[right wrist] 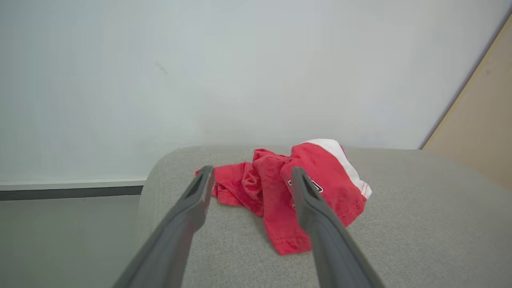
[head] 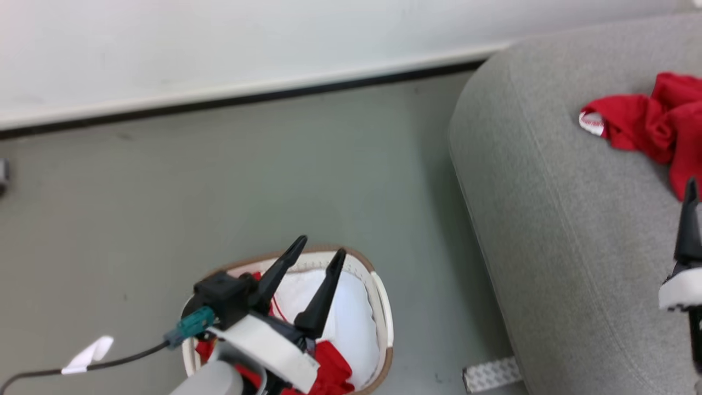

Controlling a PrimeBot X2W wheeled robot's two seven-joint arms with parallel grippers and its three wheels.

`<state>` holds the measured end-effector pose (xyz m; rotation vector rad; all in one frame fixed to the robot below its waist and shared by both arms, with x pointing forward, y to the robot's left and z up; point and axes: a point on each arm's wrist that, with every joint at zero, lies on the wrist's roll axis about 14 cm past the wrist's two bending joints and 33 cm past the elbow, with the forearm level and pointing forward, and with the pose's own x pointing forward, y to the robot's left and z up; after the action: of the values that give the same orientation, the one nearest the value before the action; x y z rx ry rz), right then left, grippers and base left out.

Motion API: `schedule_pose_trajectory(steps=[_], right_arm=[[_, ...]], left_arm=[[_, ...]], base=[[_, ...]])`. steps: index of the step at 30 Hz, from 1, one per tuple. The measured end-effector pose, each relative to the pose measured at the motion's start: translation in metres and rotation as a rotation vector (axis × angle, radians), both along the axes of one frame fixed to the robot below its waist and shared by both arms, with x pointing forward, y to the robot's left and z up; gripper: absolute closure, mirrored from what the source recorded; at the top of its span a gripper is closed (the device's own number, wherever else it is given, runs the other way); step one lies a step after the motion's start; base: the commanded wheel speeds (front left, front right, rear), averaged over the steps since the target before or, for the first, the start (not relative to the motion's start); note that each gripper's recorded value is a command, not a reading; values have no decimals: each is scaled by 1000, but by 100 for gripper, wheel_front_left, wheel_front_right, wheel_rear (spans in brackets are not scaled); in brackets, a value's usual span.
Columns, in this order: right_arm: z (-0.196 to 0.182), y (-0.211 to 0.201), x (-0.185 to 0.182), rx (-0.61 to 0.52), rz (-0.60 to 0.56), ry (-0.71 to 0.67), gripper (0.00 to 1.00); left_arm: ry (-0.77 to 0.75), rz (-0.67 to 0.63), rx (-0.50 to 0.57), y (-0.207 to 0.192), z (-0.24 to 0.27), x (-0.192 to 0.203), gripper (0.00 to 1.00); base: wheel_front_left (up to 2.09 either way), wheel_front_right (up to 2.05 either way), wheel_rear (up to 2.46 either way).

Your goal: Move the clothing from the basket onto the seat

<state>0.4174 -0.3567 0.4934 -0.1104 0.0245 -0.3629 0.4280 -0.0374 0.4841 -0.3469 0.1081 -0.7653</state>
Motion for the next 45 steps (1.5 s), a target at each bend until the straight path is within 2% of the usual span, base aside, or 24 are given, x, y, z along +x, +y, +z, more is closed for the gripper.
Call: schedule_pose_trajectory(steps=[10,17,27,35,45], right_arm=[[31,51,-30,-10,111,-114,0],[30,95,-46,24,215,-133,0],[17,136,-66,62,318,-109,0],[4,153,-74,135,359,-88,0],[-1,163,-74,157,385,-73,0]], left_arm=[[-50,177,10,46,23,-17,0],[-68,326,29,91,25,-36,0],[-100,492,65,145,25,-59,0],[-88,548,79,164,16,-74,0],[-81,572,95,170,11,-78,0]], base=[[0,0,0],[0,0,0],[0,0,0],[0,0,0],[0,0,0]])
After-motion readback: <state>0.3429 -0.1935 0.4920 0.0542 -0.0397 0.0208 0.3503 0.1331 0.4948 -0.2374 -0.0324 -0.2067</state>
